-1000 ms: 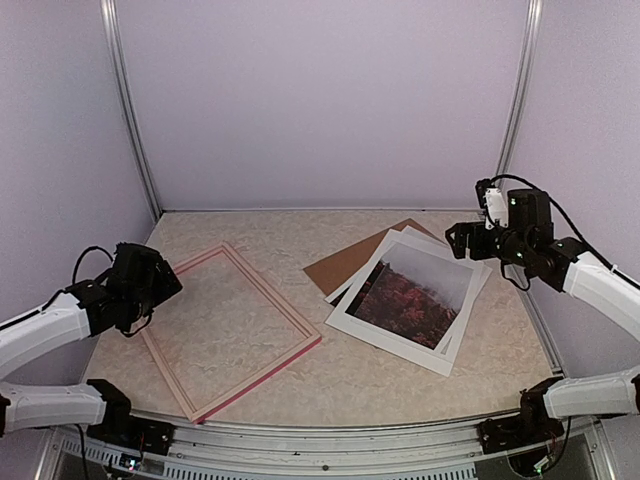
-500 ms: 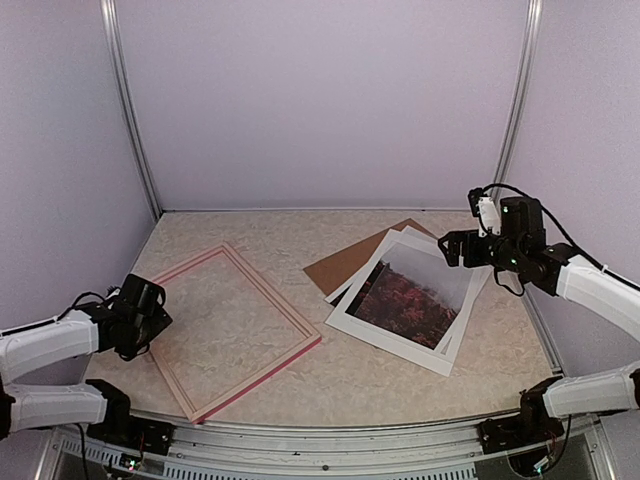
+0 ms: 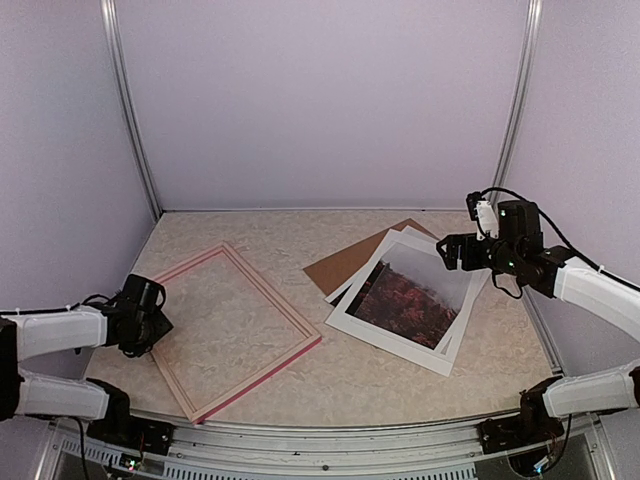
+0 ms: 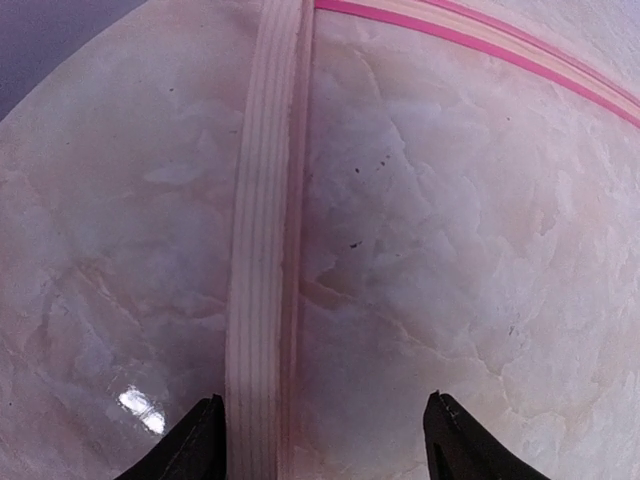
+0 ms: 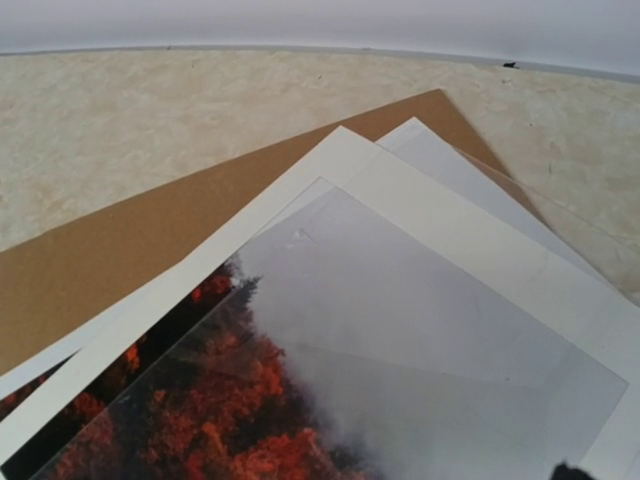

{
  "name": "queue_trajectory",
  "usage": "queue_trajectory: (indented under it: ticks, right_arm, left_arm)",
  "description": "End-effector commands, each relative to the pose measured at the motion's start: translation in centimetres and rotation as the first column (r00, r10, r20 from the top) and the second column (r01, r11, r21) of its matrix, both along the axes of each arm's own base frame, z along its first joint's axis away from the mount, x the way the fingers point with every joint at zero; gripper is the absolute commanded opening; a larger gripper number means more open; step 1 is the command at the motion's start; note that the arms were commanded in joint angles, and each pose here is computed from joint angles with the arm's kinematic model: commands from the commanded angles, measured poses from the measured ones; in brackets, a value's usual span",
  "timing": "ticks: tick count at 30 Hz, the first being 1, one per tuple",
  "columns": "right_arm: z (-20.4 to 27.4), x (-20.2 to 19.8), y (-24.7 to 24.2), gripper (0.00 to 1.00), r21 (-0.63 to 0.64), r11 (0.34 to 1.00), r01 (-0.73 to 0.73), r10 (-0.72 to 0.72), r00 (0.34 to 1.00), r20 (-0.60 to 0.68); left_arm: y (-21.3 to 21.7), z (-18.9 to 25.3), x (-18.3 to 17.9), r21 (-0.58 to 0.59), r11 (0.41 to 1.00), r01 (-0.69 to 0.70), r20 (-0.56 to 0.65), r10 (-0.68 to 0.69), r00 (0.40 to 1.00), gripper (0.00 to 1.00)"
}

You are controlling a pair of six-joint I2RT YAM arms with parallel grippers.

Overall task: Put the photo into the frame
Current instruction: Move the frame body to the center of the board.

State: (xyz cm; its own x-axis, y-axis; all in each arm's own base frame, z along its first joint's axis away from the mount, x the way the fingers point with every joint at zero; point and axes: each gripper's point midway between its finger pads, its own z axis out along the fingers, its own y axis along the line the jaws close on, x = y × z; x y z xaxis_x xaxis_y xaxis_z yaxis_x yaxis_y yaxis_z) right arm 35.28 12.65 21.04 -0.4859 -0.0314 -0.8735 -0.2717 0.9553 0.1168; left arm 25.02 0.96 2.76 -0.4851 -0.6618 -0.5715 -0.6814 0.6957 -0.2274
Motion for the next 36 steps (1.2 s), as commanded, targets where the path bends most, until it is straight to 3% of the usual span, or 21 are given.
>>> queue_trajectory:
  ticks: [1,11,18,24,36]
  right_arm:
    - [0.1,-0.2,0.5,1.00,0.019,1.000,-0.009,0.009,1.000,0.008]
    - [-0.1,-0.4,0.9,1.00,0.042,0.999,-0.025,0.025,1.000,-0.010]
    - [-0.2,-0.2,1.2,1.00,0.043,0.999,-0.029,0.031,0.999,-0.037]
    - [-0.8,-0.2,0.9,1.00,0.017,1.000,-0.007,0.008,0.996,-0.084]
    - [-3.1,-0.1,0.4,1.00,-0.015,0.999,0.030,-0.032,0.985,-0.168]
  left_arm:
    - [-1.2,0.0,1.6,-0.022,0.996,0.091,0.025,-0.091,0.996,0.63]
    - [-3.8,-0.7,5.8,0.031,0.951,0.306,-0.068,-0.304,0.950,0.29]
    - [-5.6,-0.9,9.4,0.137,0.904,0.405,-0.159,-0.383,0.910,0.19]
    - [-7.2,-1.8,12.6,0.294,0.811,0.506,-0.354,-0.400,0.845,0.12]
    - [-7.2,-2.2,14.4,0.349,0.691,0.633,-0.459,-0.463,0.758,0.08]
